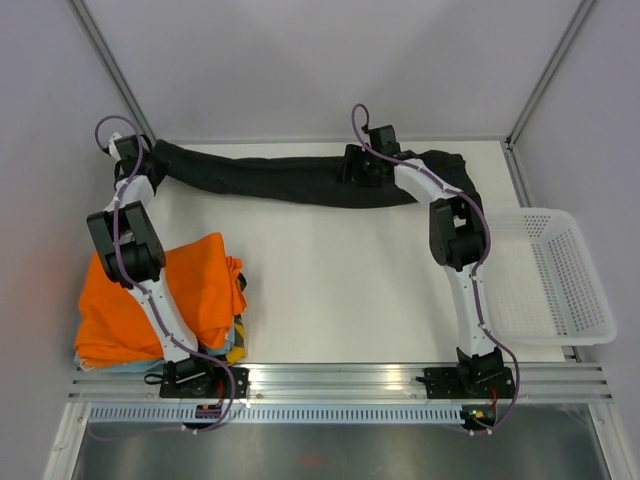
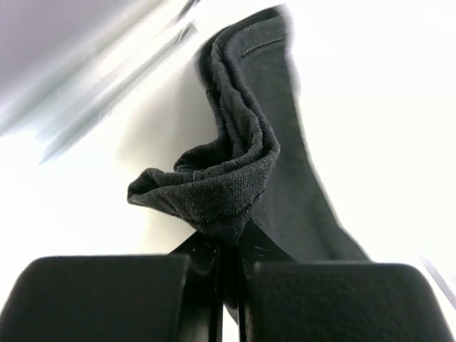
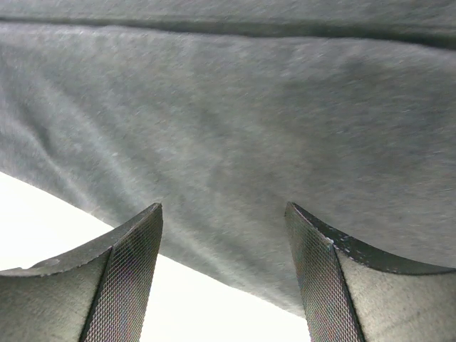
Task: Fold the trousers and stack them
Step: Fold the trousers
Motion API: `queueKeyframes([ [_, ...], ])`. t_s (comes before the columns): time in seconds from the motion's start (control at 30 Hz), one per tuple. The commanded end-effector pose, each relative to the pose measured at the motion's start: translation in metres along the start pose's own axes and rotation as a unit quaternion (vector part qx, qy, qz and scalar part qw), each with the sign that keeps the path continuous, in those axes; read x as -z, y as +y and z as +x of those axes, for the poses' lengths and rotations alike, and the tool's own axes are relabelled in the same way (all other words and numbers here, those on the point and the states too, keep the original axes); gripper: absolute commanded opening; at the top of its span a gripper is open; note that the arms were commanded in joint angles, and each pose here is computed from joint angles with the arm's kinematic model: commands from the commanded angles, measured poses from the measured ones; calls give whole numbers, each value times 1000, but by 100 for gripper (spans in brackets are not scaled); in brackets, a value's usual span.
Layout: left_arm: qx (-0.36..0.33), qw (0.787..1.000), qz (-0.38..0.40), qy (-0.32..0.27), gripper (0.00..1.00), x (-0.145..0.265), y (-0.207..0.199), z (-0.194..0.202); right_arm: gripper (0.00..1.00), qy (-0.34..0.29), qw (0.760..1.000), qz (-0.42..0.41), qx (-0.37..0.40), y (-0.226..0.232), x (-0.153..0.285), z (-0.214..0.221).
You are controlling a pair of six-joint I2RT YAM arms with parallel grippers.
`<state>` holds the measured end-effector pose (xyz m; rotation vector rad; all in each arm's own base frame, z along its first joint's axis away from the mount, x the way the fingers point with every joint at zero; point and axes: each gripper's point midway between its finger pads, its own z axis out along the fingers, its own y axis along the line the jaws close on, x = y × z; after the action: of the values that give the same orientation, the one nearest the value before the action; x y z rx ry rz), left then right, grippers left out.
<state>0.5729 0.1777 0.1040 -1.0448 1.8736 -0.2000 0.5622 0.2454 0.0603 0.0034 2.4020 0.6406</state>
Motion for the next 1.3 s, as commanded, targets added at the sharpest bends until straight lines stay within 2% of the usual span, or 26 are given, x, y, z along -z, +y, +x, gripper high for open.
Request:
queueKeyframes([
  [0.0, -105, 986, 45, -120, 2, 54, -43, -83, 76, -42, 998, -41, 18, 35, 23, -28],
  [0.17, -171, 968, 99, -155, 2, 93, -75, -101, 76, -46, 992, -115, 20, 83, 14, -20],
  [0.3, -192, 956, 160, -151, 2, 110, -102, -93, 76, -16, 981, -188, 41, 147, -10, 11],
  [0.33, -198, 953, 170, -153, 2, 113, -107, -93, 76, -20, 978, -204, 42, 164, -9, 6],
  [0.4, -215, 946, 195, -148, 2, 120, -122, -83, 76, -10, 973, -227, 28, 182, -20, 22],
  [0.53, -262, 929, 219, -144, 2, 128, -145, -62, 77, -41, 963, -265, -10, 210, -23, 16],
  [0.7, -269, 929, 223, -121, 2, 123, -149, -34, 77, -73, 949, -294, -92, 249, -35, 15],
  [0.8, -262, 930, 230, -112, 2, 121, -148, -26, 67, -62, 948, -292, -110, 270, -64, 37],
  [0.87, -261, 929, 237, -113, 2, 125, -150, -26, 43, -48, 943, -290, -157, 274, -82, 56],
  [0.97, -255, 928, 246, -116, 2, 132, -154, -28, 26, -44, 942, -266, -197, 267, -99, 72],
  [1.1, -248, 926, 261, -114, 2, 138, -159, -25, 21, -50, 950, -234, -201, 261, -110, 85],
  [1.27, -242, 924, 278, -105, 2, 145, -167, -19, 20, -8, 950, -229, -213, 261, -130, 124],
])
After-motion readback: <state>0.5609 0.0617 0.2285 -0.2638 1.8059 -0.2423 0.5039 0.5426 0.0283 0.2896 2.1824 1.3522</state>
